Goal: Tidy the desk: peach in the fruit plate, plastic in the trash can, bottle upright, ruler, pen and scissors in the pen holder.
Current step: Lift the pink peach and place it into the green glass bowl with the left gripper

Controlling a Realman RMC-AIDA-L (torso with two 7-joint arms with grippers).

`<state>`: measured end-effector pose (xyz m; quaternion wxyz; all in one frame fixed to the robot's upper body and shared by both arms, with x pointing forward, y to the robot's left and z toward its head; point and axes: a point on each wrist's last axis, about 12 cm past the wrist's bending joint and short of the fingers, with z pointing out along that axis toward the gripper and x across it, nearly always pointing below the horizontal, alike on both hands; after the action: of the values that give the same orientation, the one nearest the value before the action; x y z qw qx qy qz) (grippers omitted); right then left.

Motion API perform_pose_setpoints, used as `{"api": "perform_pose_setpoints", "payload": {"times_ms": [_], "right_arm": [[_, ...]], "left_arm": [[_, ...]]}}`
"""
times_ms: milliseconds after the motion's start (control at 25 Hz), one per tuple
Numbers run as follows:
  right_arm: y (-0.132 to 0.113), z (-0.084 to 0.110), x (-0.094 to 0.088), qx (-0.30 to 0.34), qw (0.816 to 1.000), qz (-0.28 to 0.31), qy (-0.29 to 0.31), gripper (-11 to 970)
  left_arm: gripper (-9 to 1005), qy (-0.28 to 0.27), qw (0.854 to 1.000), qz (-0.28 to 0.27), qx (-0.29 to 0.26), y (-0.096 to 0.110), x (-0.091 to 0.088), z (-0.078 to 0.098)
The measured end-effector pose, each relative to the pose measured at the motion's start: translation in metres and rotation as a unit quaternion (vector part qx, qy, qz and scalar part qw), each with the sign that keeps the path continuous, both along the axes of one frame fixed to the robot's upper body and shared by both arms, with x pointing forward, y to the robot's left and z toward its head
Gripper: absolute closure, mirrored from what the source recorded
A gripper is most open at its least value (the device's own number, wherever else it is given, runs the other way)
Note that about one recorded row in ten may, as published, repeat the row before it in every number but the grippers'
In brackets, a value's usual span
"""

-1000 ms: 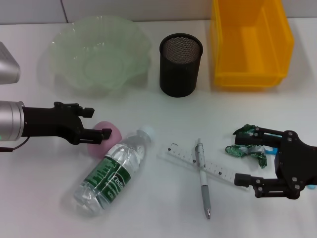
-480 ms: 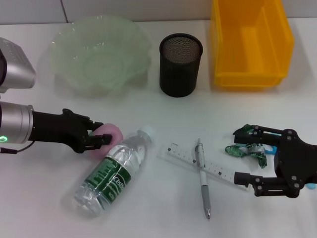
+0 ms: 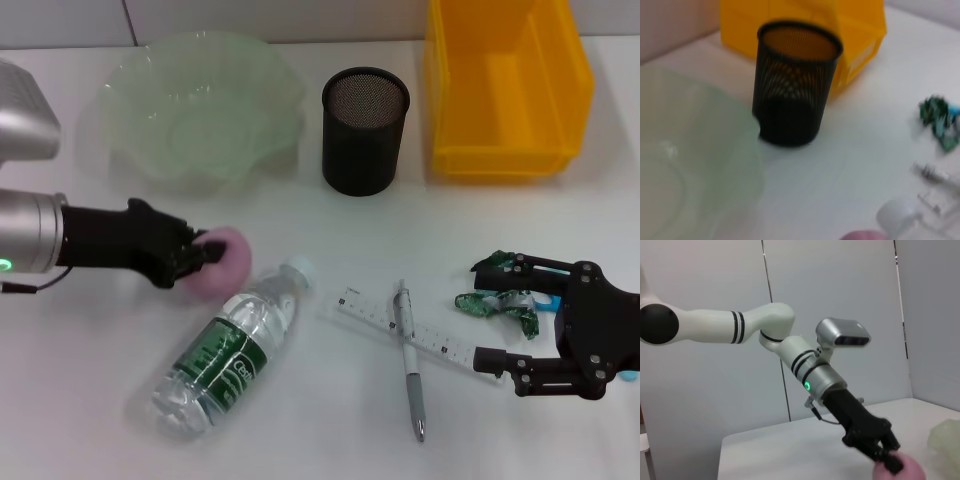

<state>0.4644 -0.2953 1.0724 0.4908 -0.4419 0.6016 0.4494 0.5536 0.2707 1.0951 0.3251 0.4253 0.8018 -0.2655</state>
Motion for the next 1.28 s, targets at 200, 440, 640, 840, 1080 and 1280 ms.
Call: {"api": "perform_pose_setpoints", "payload": {"times_ms": [200,440,640,840,1080,1280], "right_arm": [[0.000,0.000,0.000,0.001,1.000,0.000,0.000,167],[0.000,0.000,0.000,0.002,1.000,-0.001,0.001,167],[0.001,0.000,0.000,0.003,1.000,0.000,0.002,167],[0.001,0.000,0.001,0.004,1.000,0.000,0.008,167],[0.001,0.000,0.001,0.004,1.000,-0.001,0.013,168],[0.001,0.001,0.002,0.005,1.000,-0.002,0.017,168]], "left_arm": [[882,-0.068,0.995,0.037,-0.066,0.010,0.009,0.021],[905,-0.119,0.981,0.107,-0.108,0.009,0.032,0.024],[935,-0.138,0.966,0.185,-0.114,0.003,0.058,0.019],[922,-0.150,0.960,0.211,-0.109,-0.004,0.069,0.010],[776,-0.153,0.959,0.212,-0.107,-0.007,0.070,0.007],[437,-0.153,0.959,0.211,-0.112,-0.007,0.069,0.007]]}}
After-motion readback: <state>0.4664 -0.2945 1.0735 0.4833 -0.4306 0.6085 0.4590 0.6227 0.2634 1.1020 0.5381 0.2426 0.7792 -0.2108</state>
